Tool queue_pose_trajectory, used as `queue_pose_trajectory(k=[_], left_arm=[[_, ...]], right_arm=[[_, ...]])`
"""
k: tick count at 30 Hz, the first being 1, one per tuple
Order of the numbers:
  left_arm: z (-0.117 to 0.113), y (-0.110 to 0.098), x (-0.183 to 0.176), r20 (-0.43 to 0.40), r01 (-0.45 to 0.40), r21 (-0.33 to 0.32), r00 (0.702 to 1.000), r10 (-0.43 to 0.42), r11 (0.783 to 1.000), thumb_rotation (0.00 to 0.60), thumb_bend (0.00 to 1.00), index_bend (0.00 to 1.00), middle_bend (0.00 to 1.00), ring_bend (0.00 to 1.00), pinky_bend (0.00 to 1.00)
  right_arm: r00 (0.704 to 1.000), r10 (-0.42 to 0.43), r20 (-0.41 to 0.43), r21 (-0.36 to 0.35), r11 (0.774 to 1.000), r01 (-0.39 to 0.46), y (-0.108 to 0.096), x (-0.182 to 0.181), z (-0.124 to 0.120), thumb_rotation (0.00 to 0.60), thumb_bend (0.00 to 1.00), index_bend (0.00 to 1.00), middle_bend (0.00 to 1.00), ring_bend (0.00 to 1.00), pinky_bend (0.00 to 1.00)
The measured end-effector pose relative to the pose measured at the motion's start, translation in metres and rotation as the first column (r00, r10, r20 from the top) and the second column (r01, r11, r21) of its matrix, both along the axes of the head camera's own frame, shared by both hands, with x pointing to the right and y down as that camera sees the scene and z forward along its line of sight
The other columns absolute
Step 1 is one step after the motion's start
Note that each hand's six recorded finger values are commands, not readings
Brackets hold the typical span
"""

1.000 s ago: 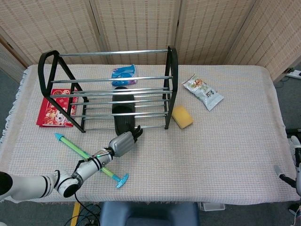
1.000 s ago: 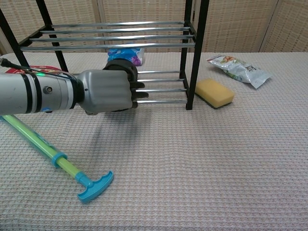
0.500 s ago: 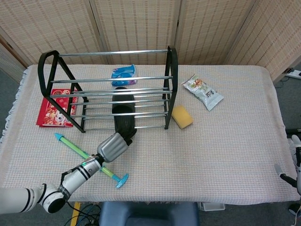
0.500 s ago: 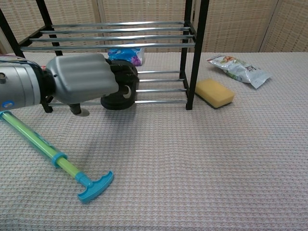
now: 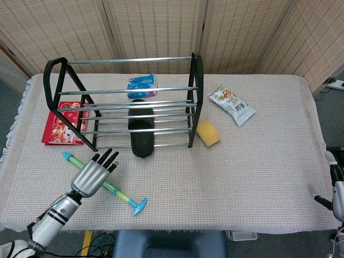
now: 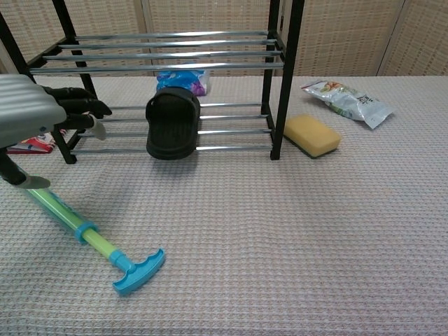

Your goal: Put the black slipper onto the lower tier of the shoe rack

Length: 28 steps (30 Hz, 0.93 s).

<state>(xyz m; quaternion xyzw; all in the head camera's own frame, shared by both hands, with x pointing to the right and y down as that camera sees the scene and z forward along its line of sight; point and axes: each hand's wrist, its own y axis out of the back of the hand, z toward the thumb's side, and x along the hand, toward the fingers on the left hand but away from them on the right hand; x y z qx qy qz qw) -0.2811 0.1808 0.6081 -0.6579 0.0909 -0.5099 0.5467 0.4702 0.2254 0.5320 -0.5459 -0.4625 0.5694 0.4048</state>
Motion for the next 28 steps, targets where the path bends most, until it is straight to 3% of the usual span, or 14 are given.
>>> queue_pose_trajectory(k=[5, 8, 12, 15, 21, 24, 28], left_arm=[[-0.010, 0.006, -0.039, -0.046, 0.177, -0.071, 0.983, -0.180, 0.982, 0.600, 0.23, 0.26, 0.13, 0.08, 0.34], [-0.021, 0.008, -0.071, -0.077, 0.316, -0.080, 0.944, -0.322, 0.945, 0.600, 0.23, 0.27, 0.14, 0.08, 0.34], [-0.037, 0.006, -0.119, -0.114, 0.499, -0.006, 0.861, -0.496, 0.867, 0.600, 0.23, 0.27, 0.14, 0.11, 0.34], [-0.041, 0.005, -0.149, -0.129, 0.586, 0.042, 0.807, -0.577, 0.809, 0.600, 0.23, 0.24, 0.14, 0.13, 0.34], [-0.035, 0.009, -0.172, -0.165, 0.667, 0.111, 0.743, -0.648, 0.737, 0.600, 0.23, 0.19, 0.14, 0.13, 0.33], [-0.029, 0.017, -0.178, -0.155, 0.675, 0.141, 0.737, -0.657, 0.724, 0.600, 0.23, 0.19, 0.14, 0.13, 0.33], [-0.022, 0.029, -0.181, -0.104, 0.666, 0.144, 0.746, -0.658, 0.732, 0.600, 0.23, 0.19, 0.14, 0.13, 0.33]], right_arm=[[1.000, -0.016, 0.015, -0.034, 0.999, 0.017, -0.002, -0.002, 0.004, 0.600, 0.21, 0.00, 0.17, 0.02, 0.13], [0.999, -0.034, 0.026, -0.053, 0.998, 0.035, -0.005, -0.005, 0.006, 0.600, 0.21, 0.00, 0.18, 0.03, 0.13], [0.997, -0.072, 0.041, -0.073, 0.995, 0.075, -0.012, -0.012, 0.011, 0.600, 0.22, 0.00, 0.19, 0.03, 0.13], [0.995, -0.081, 0.059, -0.095, 0.992, 0.087, -0.014, -0.015, 0.015, 0.600, 0.22, 0.00, 0.19, 0.03, 0.13], [0.991, -0.084, 0.107, -0.151, 0.984, 0.099, -0.016, -0.021, 0.023, 0.600, 0.22, 0.00, 0.19, 0.03, 0.13], [0.990, -0.073, 0.120, -0.183, 0.979, 0.094, -0.016, -0.021, 0.028, 0.600, 0.22, 0.00, 0.19, 0.03, 0.13], [0.988, -0.069, 0.138, -0.195, 0.976, 0.096, -0.018, -0.023, 0.032, 0.600, 0.22, 0.00, 0.19, 0.03, 0.13]])
